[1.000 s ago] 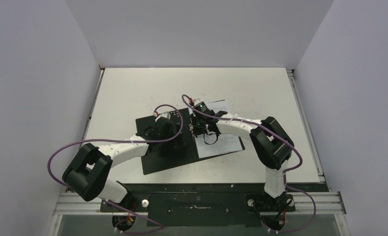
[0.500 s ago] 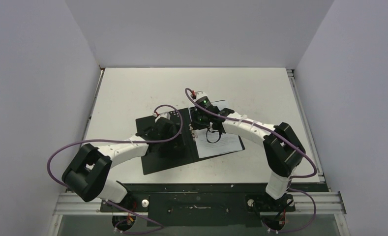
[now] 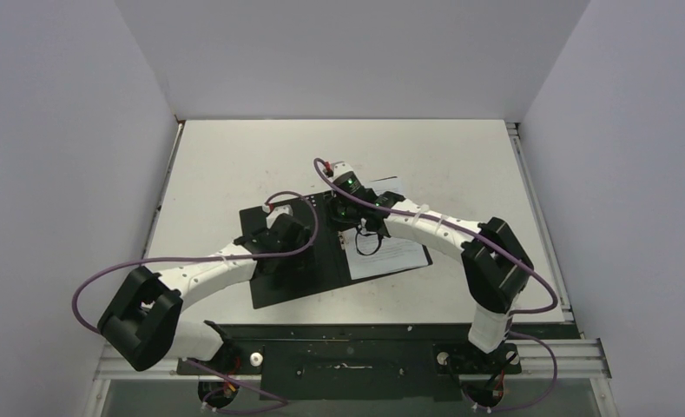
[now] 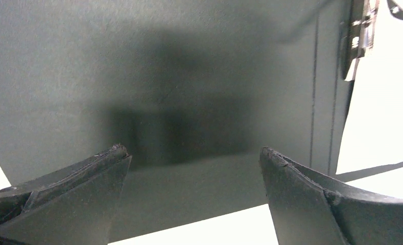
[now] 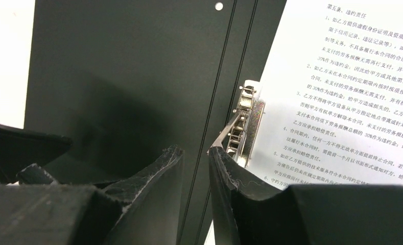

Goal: Put the files into the folder

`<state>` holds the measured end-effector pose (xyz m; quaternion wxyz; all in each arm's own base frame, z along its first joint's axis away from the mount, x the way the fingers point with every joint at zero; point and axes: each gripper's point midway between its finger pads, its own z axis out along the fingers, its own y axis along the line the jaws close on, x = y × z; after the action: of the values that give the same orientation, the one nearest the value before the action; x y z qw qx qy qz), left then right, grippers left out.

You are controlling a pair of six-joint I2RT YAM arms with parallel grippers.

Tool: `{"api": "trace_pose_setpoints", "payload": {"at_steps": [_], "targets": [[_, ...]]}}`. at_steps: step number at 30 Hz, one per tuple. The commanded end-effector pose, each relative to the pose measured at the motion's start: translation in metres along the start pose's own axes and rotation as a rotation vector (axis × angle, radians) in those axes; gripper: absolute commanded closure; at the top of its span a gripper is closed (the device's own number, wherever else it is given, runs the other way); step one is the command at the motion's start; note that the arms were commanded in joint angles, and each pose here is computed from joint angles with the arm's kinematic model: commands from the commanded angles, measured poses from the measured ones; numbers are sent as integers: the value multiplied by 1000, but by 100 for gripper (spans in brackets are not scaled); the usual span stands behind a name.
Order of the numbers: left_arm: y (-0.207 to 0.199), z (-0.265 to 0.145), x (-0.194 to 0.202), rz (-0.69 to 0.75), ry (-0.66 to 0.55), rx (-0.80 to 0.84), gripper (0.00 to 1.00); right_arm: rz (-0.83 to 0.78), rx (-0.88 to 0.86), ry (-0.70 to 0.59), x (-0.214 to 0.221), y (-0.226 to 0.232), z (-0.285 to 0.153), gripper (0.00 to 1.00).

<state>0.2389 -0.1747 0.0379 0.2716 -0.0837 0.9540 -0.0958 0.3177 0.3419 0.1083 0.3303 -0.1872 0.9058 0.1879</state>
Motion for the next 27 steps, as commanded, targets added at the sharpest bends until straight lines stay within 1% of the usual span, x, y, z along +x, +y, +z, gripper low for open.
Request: {"api": "trace_pose_setpoints", "payload": {"at_steps": [1, 13, 19, 24, 27], "targets": [[7, -7, -1, 18, -12, -72, 0, -16, 10, -19, -10, 4, 5, 75], [23, -4, 28, 19, 41, -107, 3, -38, 15, 9, -2, 4, 11, 79], [23, 3, 38, 8, 72, -94, 3, -50, 20, 26, 4, 3, 11, 82], [23, 9, 46, 2, 95, -93, 3, -65, 26, 46, 10, 1, 11, 83], [24, 12, 50, -7, 111, -94, 3, -80, 58, 57, 13, -5, 13, 83]]}}
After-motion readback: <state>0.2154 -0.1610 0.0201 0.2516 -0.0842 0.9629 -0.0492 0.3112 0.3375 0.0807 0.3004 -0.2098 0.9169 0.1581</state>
